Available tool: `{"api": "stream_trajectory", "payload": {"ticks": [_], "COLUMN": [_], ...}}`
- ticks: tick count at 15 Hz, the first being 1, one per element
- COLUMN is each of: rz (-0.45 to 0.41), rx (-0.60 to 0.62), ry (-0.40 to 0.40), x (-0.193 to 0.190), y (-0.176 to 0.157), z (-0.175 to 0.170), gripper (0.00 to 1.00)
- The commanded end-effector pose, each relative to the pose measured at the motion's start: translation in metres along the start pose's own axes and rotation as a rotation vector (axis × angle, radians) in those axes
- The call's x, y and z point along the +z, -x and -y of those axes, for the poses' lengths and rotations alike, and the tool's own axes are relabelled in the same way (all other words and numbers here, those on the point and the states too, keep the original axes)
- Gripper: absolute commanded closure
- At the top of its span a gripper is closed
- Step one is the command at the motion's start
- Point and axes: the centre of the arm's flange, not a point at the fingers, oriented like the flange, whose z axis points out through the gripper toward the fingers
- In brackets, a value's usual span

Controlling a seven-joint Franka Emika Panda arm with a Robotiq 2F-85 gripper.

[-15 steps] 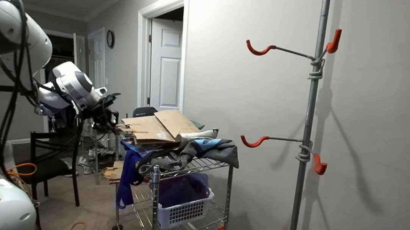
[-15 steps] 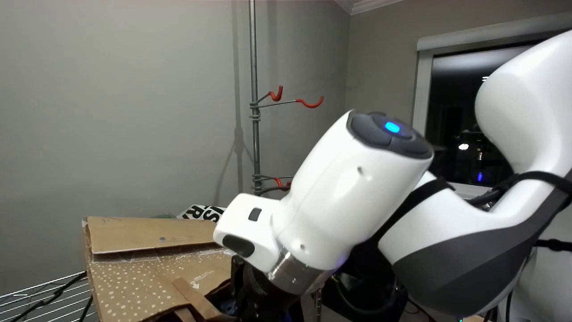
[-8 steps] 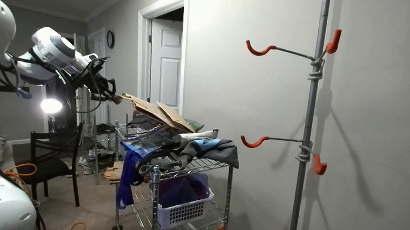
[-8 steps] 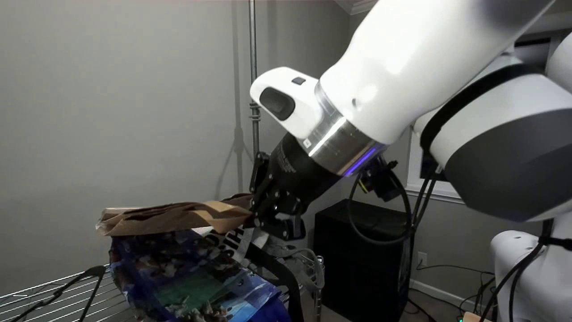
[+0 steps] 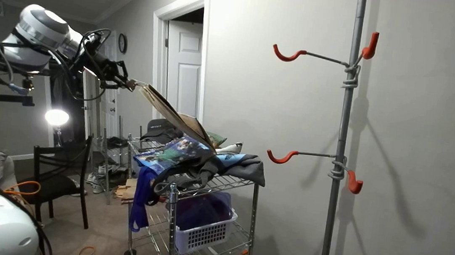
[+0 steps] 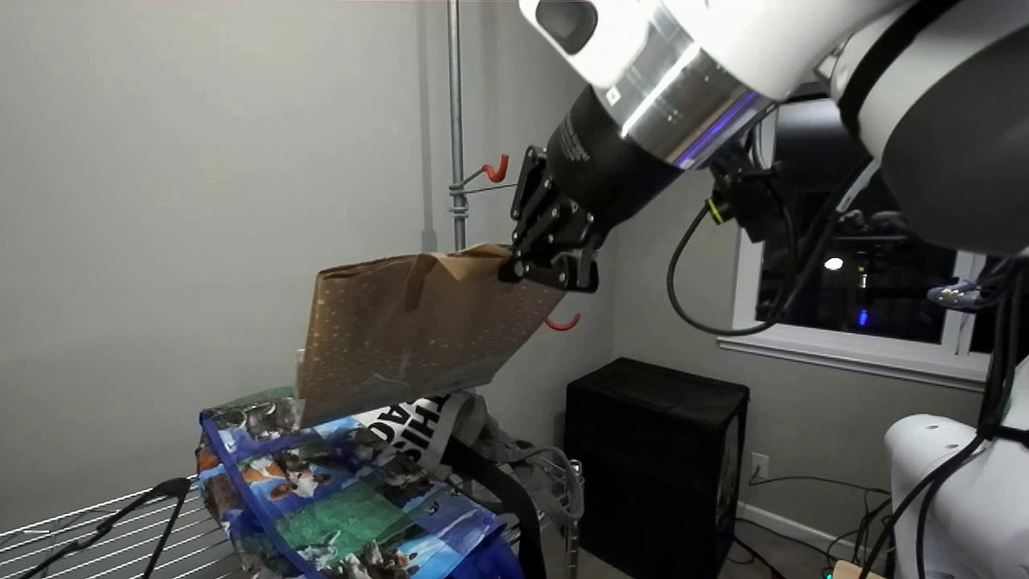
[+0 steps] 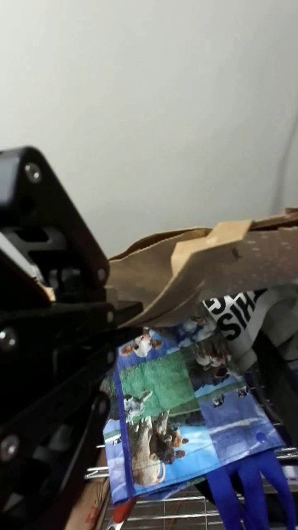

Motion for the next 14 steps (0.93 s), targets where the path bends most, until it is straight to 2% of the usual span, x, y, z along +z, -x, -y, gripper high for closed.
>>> {"api": "stream_trajectory", "payload": {"ticks": [1,5,8,11,14], "rz": [0.067,0.172,0.262,0.374,0.491], "rx": [-0.003,0.035,0.069,0.106,0.130], "ry": [0.080,0.152,0.175,0.177,0.138], "x": [-0.035,-0.060,-0.061,-0.042,-0.012], "y": [0.006,0.029,0.053,0.086,0.125], "z": [-0.038,-0.069,-0.087,-0.104,-0.121], "gripper": [0.96,0.96,0.96,0.95,0.96]}}
